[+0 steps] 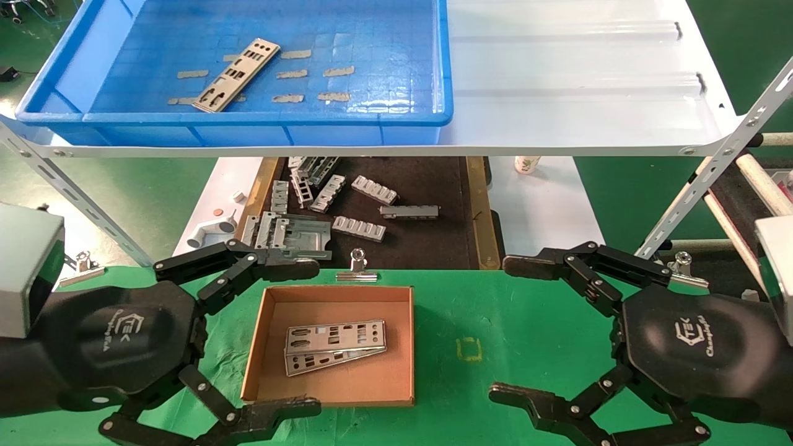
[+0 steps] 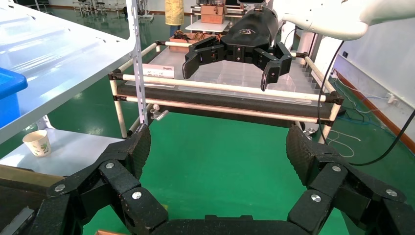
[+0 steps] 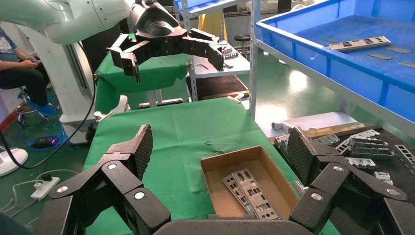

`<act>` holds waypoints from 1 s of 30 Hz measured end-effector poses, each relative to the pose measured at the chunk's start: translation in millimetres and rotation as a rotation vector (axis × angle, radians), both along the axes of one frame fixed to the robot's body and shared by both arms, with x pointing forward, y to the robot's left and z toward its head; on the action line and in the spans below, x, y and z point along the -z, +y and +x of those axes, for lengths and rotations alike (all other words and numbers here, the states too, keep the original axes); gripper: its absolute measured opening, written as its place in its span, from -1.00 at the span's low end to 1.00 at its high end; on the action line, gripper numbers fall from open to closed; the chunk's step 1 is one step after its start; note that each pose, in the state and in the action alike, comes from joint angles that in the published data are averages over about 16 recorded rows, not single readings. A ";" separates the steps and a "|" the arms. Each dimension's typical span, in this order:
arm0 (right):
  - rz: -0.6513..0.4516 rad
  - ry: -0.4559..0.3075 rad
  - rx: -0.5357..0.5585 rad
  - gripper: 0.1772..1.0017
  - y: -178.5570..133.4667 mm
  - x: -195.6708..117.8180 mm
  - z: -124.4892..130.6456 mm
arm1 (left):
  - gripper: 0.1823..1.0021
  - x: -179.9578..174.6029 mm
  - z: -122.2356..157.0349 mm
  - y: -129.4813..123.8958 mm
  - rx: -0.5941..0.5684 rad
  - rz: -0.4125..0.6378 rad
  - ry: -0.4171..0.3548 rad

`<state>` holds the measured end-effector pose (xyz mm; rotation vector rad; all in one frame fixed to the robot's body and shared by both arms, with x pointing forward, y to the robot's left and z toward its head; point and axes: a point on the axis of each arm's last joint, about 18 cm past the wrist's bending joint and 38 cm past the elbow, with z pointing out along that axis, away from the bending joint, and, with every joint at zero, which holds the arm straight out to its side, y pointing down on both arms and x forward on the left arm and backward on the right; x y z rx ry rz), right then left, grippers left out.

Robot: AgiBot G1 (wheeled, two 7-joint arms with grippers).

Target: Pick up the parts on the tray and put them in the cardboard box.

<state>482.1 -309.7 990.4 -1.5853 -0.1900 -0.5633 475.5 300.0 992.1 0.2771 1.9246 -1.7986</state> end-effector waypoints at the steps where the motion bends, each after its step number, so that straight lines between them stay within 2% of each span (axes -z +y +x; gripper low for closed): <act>1: 0.000 0.000 0.000 1.00 0.0 0.0 0.0 | 1.00 0.0 0.0 0.0 0.000 0.000 0.000; 30: 0.000 0.000 0.000 1.00 0.0 0.0 0.0 | 1.00 0.0 0.0 0.0 0.000 0.000 0.000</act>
